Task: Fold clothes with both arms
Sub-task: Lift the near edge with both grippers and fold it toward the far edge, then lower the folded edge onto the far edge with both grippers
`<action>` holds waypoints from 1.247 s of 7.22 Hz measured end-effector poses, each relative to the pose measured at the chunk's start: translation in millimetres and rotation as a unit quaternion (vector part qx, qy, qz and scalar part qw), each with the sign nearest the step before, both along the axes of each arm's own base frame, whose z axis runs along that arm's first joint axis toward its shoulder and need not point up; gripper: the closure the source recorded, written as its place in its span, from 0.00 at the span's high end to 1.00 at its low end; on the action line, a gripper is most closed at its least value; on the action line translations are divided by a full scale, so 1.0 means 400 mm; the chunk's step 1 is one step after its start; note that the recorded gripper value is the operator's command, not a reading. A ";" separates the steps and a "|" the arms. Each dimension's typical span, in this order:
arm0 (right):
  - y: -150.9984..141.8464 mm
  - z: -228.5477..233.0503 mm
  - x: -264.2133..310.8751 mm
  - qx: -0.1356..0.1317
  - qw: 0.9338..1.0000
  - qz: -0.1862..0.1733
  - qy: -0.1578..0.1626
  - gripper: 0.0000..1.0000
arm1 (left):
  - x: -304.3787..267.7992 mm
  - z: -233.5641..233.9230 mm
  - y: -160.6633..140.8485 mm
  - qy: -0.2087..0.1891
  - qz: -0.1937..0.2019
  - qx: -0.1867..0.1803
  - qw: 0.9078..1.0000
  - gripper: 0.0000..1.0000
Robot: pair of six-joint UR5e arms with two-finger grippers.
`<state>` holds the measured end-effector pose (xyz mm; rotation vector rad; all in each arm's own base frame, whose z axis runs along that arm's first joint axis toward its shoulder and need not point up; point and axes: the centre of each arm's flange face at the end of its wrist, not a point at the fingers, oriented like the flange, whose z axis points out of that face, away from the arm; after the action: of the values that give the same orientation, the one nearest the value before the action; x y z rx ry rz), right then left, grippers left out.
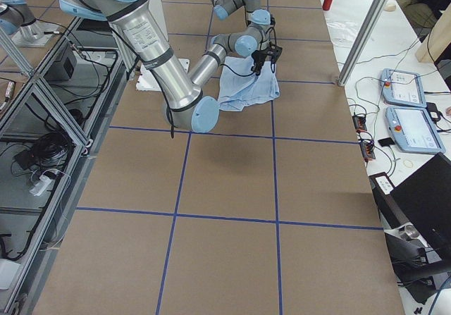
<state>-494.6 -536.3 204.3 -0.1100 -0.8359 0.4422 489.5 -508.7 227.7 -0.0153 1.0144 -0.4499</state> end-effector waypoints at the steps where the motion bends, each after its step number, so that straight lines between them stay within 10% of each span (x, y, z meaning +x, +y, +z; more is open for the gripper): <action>1: -0.051 0.013 -0.027 0.003 1.000 -0.002 0.007 0.00 | -0.013 0.003 -0.018 -0.001 -0.005 0.002 1.000 0.00; 6: -0.146 0.048 -0.068 0.017 1.000 0.004 -0.002 0.00 | 0.011 -0.017 -0.092 -0.009 -0.018 -0.006 1.000 0.00; 7: -0.153 0.049 -0.073 0.019 1.000 0.004 -0.004 0.99 | 0.012 -0.016 -0.093 -0.010 -0.019 -0.007 1.000 0.90; 9: -0.163 0.056 -0.070 0.022 1.000 0.007 -0.005 1.00 | 0.006 -0.016 -0.101 -0.011 -0.022 -0.006 1.000 1.00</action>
<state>-522.4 -601.4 226.9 -0.0659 -0.8565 0.4362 492.0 -549.0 221.3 0.0015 0.9917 -0.4945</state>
